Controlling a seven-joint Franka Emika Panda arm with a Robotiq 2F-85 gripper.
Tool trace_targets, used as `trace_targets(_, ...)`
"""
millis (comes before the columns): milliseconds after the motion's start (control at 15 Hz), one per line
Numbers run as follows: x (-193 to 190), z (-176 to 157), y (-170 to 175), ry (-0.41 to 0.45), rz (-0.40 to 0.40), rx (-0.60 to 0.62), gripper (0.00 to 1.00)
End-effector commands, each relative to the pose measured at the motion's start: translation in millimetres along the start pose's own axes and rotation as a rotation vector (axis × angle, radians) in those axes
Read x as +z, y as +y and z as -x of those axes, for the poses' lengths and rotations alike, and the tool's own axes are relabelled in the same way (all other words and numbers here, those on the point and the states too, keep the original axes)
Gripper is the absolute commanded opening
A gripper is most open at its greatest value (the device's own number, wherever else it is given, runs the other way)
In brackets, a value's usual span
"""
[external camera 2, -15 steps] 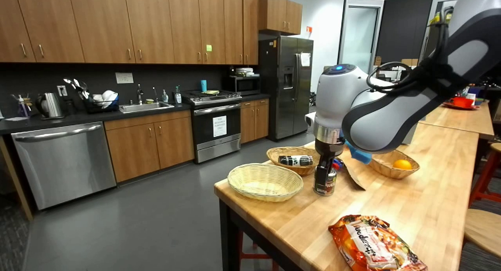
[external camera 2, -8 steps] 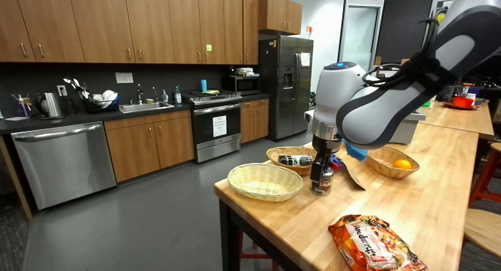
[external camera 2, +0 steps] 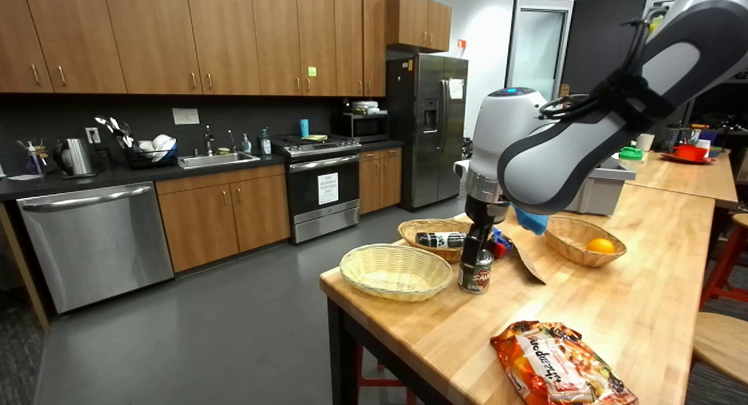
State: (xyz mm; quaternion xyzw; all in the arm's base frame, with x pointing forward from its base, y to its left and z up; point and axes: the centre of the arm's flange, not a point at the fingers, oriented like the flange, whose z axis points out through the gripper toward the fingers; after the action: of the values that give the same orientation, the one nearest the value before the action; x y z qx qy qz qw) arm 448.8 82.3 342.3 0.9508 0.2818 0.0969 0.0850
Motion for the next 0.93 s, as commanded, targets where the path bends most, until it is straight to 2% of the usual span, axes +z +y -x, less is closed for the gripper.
trace_targets(0, -25.4, 11.1, 19.5, -0.023, 0.083, 0.035, 1.0)
trace_targets(200, -38.8, 15.5, 31.1, -0.031, 0.13, 0.049, 1.0)
trace_targets(467, -45.5, 14.9, 30.0, -0.037, 0.14, 0.045, 1.0)
trace_targets(867, -48.5, 9.3, 15.7, -0.052, 0.056, 0.046, 1.0)
